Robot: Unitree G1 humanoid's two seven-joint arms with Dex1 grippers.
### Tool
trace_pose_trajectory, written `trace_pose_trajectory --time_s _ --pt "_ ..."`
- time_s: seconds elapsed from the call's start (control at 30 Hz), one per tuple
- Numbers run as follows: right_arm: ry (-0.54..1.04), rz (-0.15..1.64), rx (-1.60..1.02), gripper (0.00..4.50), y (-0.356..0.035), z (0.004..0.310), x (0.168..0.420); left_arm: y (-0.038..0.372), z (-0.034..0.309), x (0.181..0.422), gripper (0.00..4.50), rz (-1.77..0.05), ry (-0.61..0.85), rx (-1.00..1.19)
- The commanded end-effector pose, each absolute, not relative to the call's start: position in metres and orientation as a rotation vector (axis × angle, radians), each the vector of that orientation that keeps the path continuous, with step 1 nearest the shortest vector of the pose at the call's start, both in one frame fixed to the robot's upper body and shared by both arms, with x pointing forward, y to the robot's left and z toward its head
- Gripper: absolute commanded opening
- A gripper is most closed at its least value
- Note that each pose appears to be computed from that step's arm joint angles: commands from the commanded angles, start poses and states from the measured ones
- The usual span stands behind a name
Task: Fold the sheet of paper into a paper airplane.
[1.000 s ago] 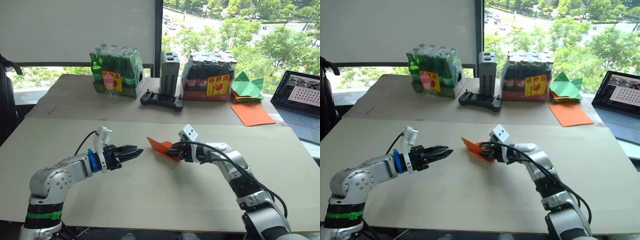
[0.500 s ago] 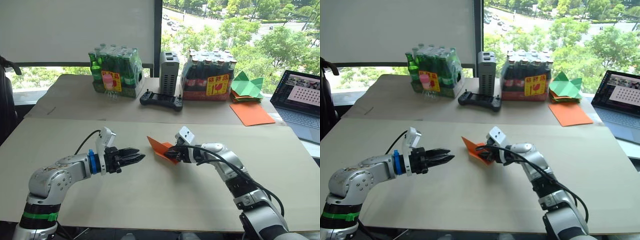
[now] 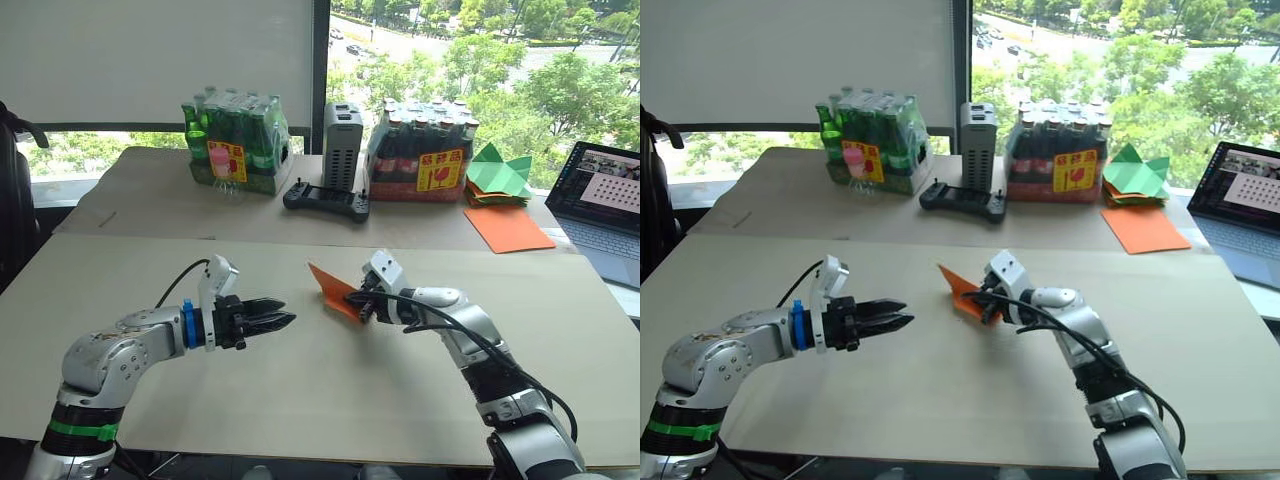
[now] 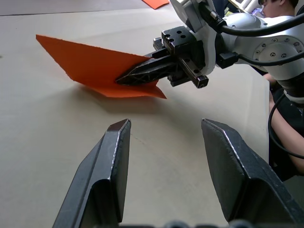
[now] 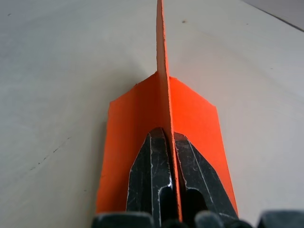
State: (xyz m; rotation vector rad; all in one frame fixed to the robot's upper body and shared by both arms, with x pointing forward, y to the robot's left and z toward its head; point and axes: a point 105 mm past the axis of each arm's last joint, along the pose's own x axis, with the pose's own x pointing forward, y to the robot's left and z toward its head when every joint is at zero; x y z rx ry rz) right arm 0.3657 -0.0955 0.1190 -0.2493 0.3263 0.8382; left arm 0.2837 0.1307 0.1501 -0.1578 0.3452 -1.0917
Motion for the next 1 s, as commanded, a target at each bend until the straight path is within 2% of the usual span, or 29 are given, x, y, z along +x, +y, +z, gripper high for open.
trace_pose_trajectory --time_s 0.03,0.17,0.43,0.67,1.0 --pt "0.264 0.723 -0.232 0.05 -0.123 0.144 0.359 0.122 0.165 0.280 2.49 -1.145 0.282 -0.115" --pt "0.282 0.564 -0.292 0.05 -0.166 0.145 0.345 0.120 0.164 0.282 2.49 -1.159 0.286 -0.114" --pt "0.374 0.109 -0.295 0.05 -0.261 0.121 0.324 0.115 0.159 0.288 2.49 -1.199 0.299 -0.109" --pt "0.346 -0.128 -0.276 0.05 -0.303 0.121 0.320 0.114 0.156 0.291 2.49 -1.215 0.305 -0.101" --pt "0.348 -0.274 -0.258 0.05 -0.331 0.113 0.322 0.117 0.156 0.292 2.49 -1.201 0.303 -0.099"
